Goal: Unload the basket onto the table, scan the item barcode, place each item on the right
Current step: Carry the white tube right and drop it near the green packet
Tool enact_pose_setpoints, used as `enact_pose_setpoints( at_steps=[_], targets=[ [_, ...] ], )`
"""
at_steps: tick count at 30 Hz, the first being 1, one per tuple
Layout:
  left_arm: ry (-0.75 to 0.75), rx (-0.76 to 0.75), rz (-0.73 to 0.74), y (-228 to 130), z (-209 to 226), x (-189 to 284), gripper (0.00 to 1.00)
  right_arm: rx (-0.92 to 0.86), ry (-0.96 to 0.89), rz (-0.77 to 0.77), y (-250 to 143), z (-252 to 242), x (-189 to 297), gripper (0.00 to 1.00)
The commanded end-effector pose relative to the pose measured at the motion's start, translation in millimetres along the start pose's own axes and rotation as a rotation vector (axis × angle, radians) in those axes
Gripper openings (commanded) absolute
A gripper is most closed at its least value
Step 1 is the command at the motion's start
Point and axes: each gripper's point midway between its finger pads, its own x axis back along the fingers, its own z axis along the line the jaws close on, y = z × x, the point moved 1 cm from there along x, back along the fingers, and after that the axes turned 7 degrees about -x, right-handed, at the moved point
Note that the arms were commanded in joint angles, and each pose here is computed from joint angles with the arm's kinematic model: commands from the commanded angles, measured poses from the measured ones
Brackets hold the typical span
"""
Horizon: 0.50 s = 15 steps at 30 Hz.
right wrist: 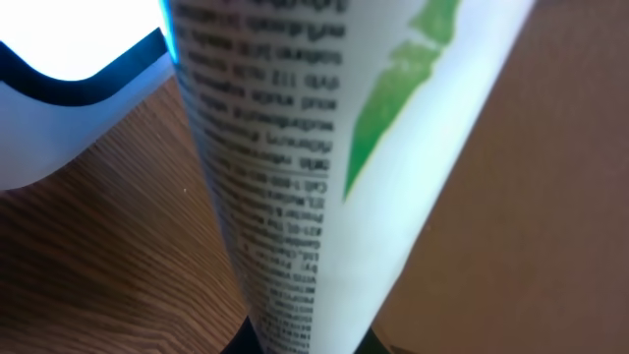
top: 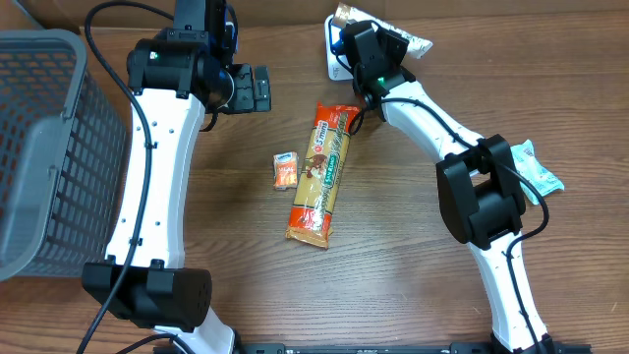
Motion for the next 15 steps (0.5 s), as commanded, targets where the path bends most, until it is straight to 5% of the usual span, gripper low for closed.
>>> enact_pose_setpoints(
  at_steps=[1,12,15],
  targets=[
    [0.011,0.009,0.010,-0.7,2.5,-3.8,1.00,-0.047,-0.051,-0.032,15.9,-24.1,17.3,0.04],
    [0.011,0.009,0.010,-0.7,2.5,-3.8,1.00,-0.320,-0.044,-0.097,32.3,-70.6,72.3,0.04],
    [0.011,0.009,0.010,-0.7,2.5,-3.8,1.00,-0.425,0.086,-0.100,23.8,-82.6,105.0,0.04]
  ],
)
